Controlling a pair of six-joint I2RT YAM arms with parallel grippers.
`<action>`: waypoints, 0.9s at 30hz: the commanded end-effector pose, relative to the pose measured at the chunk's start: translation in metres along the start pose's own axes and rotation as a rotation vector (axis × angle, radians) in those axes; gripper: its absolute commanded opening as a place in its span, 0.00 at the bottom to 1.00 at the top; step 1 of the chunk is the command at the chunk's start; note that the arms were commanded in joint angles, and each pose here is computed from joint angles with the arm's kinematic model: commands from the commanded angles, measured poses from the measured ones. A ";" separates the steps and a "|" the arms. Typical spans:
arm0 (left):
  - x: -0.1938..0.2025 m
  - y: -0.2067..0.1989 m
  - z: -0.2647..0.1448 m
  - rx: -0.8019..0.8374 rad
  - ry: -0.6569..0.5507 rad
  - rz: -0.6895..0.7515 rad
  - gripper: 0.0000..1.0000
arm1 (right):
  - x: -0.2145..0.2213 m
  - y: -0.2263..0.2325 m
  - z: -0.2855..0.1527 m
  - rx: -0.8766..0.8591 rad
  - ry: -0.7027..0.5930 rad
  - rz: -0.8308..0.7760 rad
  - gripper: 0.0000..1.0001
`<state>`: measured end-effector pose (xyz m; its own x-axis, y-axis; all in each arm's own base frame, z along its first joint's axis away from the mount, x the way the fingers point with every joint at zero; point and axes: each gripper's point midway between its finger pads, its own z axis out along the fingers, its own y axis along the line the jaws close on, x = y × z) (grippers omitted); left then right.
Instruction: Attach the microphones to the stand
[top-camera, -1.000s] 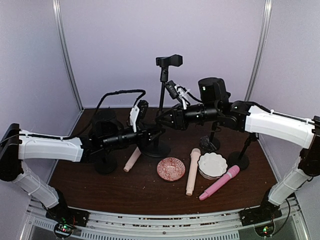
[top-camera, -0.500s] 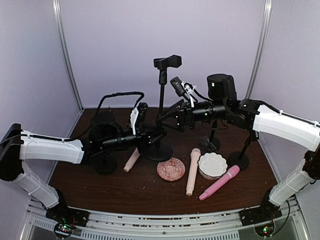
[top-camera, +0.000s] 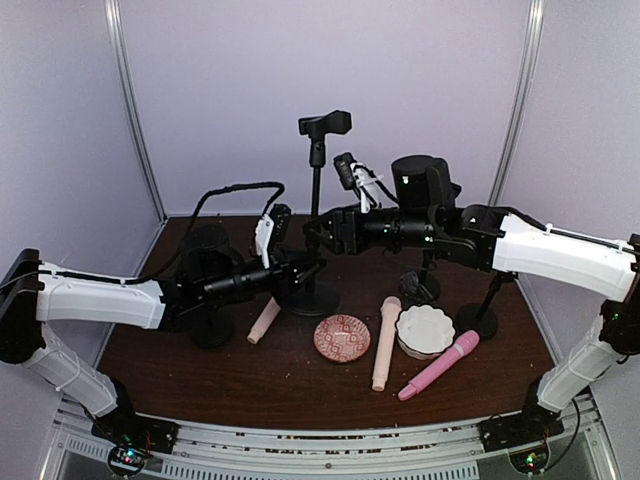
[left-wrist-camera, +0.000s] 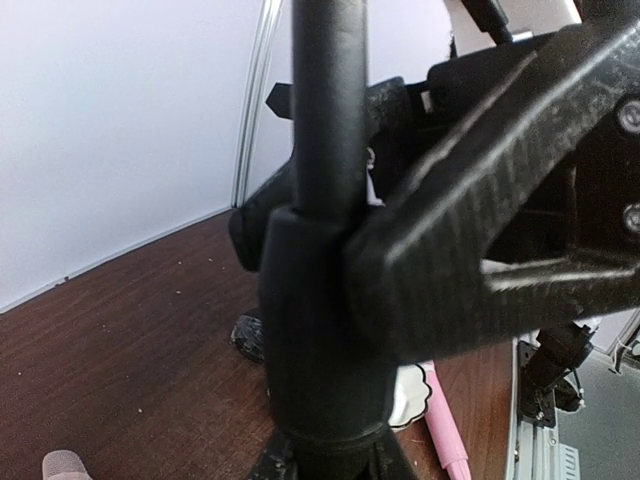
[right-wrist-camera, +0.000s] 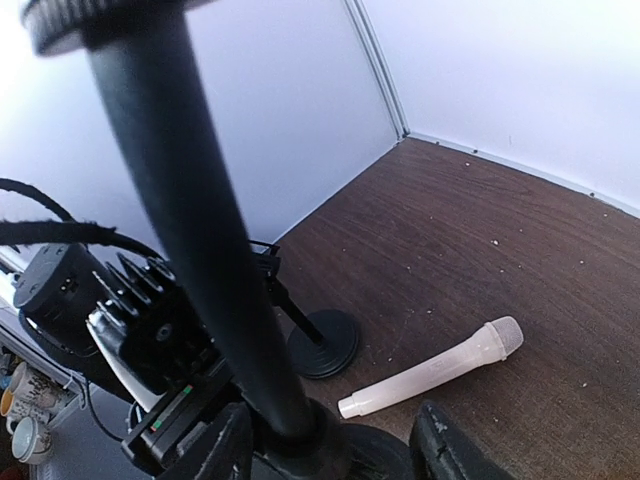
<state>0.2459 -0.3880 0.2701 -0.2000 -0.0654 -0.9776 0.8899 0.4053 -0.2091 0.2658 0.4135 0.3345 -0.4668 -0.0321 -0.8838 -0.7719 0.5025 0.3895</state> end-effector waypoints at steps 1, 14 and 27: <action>-0.045 -0.005 -0.009 0.005 -0.149 0.025 0.00 | -0.013 -0.006 0.004 0.047 -0.033 0.022 0.54; -0.043 -0.017 -0.006 0.084 -0.134 0.052 0.00 | 0.000 0.005 0.002 -0.187 0.054 -0.055 0.00; -0.041 -0.055 -0.011 0.365 -0.123 0.066 0.00 | 0.020 -0.040 -0.027 -0.136 0.161 -0.323 0.49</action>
<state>0.2192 -0.4014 0.2592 -0.2426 -0.0162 -0.9700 0.9512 0.1925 -0.2411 0.2501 0.3998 0.3144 -0.2966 -0.2354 -0.9255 -0.9511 0.1602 0.2640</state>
